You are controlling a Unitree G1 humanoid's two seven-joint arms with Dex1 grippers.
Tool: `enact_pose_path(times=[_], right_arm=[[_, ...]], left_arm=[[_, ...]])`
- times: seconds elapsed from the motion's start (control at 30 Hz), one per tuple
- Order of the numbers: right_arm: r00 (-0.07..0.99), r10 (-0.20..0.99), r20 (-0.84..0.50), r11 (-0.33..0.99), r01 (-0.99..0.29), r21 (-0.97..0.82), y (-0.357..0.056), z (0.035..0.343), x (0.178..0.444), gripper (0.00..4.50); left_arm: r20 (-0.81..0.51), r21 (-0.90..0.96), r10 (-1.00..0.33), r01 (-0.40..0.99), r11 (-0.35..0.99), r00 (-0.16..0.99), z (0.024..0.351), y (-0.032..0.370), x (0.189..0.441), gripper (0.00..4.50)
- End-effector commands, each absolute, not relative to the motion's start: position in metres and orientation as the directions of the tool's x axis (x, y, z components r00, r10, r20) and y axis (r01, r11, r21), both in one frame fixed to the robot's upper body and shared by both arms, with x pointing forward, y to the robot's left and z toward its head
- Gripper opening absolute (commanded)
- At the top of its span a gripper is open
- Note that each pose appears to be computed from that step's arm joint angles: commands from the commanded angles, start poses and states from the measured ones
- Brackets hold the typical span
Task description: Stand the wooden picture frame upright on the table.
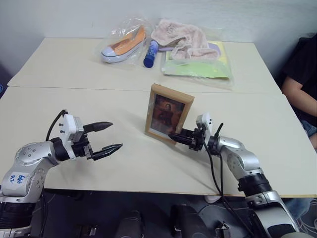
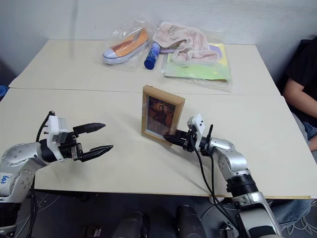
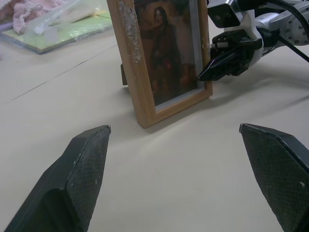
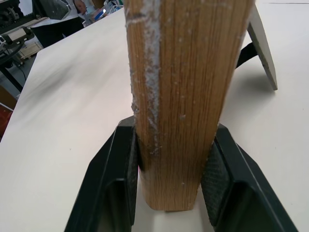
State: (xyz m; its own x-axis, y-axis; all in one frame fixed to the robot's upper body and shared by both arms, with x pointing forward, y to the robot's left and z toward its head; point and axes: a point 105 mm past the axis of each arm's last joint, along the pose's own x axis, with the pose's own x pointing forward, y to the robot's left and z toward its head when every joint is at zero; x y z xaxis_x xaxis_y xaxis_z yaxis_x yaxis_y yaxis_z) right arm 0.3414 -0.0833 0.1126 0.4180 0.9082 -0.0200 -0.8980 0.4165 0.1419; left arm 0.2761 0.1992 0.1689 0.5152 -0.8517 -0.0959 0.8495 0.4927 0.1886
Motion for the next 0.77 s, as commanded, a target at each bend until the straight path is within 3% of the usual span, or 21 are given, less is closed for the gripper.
enact_pose_path(times=[0.03,0.23,0.63,0.77], right_arm=[[0.395,0.919,0.007,0.393,-0.916,0.084,-0.082,0.121,0.336,2.57],[0.34,0.94,0.01,0.34,-0.938,-0.065,-0.092,0.132,0.321,4.49],[0.432,0.893,-0.131,0.32,-0.81,-0.492,-0.195,0.145,0.271,4.49],[0.485,0.862,-0.149,0.367,-0.799,-0.476,-0.212,0.138,0.266,4.49]], left_arm=[[-0.096,0.232,-0.843,0.835,0.499,0.53,0.178,0.205,0.276,4.5],[-0.153,0.229,-0.82,0.827,0.514,0.552,0.165,0.218,0.275,4.5],[-0.319,0.278,-0.698,0.768,0.577,0.641,0.13,0.267,0.252,4.5],[-0.321,0.296,-0.667,0.74,0.604,0.672,0.126,0.276,0.249,4.5]])
